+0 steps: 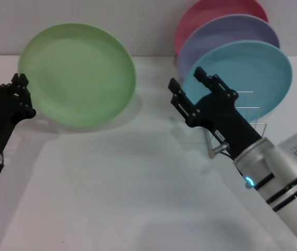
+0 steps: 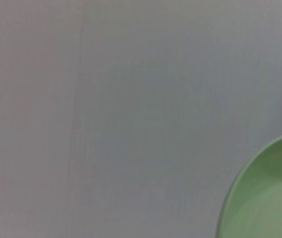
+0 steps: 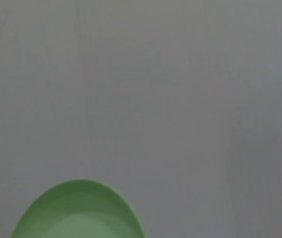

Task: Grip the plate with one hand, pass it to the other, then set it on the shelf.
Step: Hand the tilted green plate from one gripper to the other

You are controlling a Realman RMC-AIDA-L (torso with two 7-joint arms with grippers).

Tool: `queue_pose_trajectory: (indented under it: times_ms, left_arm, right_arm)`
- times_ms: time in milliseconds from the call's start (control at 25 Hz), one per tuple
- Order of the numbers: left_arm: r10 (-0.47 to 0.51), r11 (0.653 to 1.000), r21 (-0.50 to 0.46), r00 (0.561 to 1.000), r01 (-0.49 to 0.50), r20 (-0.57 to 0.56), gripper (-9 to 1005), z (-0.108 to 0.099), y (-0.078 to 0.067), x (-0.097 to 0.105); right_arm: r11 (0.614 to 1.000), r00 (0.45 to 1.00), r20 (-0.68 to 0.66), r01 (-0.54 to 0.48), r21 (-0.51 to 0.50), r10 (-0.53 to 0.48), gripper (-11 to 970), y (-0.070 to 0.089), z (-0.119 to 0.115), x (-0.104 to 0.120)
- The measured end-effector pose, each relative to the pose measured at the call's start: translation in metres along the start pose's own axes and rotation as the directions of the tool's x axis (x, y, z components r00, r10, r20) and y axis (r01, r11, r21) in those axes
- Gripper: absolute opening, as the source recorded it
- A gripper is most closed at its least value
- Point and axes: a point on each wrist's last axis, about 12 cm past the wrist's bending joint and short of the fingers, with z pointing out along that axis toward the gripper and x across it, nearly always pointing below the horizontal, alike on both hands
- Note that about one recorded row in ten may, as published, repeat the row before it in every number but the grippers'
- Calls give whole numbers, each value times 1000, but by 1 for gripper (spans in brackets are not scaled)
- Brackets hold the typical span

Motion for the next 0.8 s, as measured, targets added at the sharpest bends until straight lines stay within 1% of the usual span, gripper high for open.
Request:
queue_pose_trajectory:
  times_ms: [40, 120, 240, 320, 600, 760, 800]
  left_arm:
    - [0, 1000, 0, 1000, 0, 0, 30, 0, 0, 0]
    - [-5, 1000, 0, 1000, 5, -1, 30, 2, -4, 0]
    - [-5, 1000, 0, 1000, 5, -6, 30, 2, -7, 2]
    - [5, 1000, 1, 1000, -5, -9, 30, 2, -11, 3]
    - [28, 1000, -4, 1000, -28, 2, 30, 3, -19, 2]
    - [47, 999, -24, 999, -46, 14, 30, 1, -28, 1]
    - [59, 998, -33, 998, -59, 15, 30, -1, -34, 2]
  right_arm:
    - [1000, 1000, 0, 0, 0, 0, 608, 0, 0, 0]
    - [1000, 999, -26, 18, -19, -18, 606, -1, 8, 1]
    - [999, 998, -53, 30, -43, -32, 603, -1, 14, 2]
    - [998, 997, -71, 33, -53, -37, 600, 0, 17, 3]
    - [998, 996, -90, 9, -57, -15, 593, 6, 20, 5]
    - [998, 994, -106, 5, -58, -11, 589, 7, 21, 6]
    - [998, 994, -112, 7, -58, -14, 587, 8, 21, 7]
